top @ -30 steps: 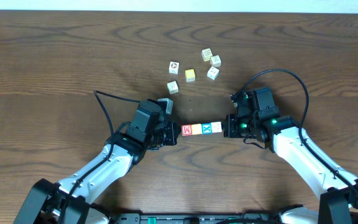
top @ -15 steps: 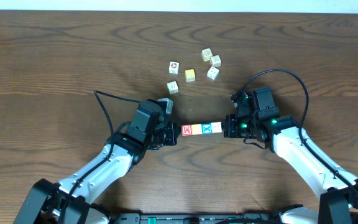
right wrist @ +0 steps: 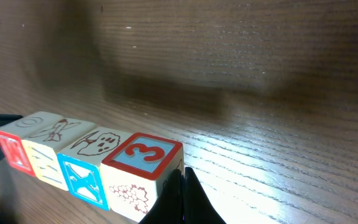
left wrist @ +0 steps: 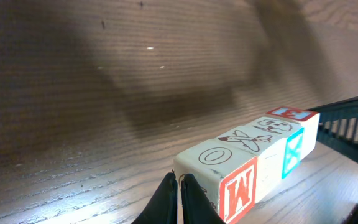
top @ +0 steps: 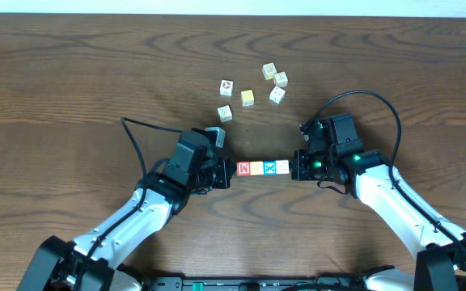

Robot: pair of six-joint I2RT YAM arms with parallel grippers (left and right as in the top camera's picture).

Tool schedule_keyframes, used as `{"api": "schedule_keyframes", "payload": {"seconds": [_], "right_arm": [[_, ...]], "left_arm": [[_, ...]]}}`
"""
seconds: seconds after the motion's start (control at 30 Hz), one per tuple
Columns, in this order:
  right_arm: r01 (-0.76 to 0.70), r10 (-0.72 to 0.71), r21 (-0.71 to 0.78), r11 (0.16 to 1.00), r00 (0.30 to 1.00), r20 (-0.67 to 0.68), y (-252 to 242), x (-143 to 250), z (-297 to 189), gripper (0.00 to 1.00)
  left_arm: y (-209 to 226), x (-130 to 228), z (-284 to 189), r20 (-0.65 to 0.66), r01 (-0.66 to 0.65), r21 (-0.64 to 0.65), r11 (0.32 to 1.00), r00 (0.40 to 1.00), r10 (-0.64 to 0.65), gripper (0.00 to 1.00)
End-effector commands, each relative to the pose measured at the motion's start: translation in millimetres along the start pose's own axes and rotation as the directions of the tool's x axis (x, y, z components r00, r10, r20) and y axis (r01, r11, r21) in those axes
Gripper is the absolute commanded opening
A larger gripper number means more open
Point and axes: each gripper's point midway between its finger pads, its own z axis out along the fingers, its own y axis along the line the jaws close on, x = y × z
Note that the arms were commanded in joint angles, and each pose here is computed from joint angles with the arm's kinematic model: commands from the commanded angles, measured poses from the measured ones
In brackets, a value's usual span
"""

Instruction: Lift 4 blocks

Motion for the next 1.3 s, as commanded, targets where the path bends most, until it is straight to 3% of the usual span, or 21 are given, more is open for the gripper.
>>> {"api": "schedule_keyframes", "payload": {"seconds": [0.0, 1.27], "right_arm": [[0.066, -0.079, -0.264, 0.962, 0.996, -0.041, 58.9, 3.9, -11.9, 0.01], [0.087, -0.101, -0.263, 0.961, 0.994, -0.041, 64.7, -1.9, -19.5, 0.01]], "left_arm": [[-57.5, -4.3, -9.4, -0.024, -0.082, 0.208, 0.975, 0.996, 0.089, 0.07], [-60.6, -7.3, -11.4, -0.014, -0.087, 0.214, 0.973, 0.996, 0.092, 0.07]]}}
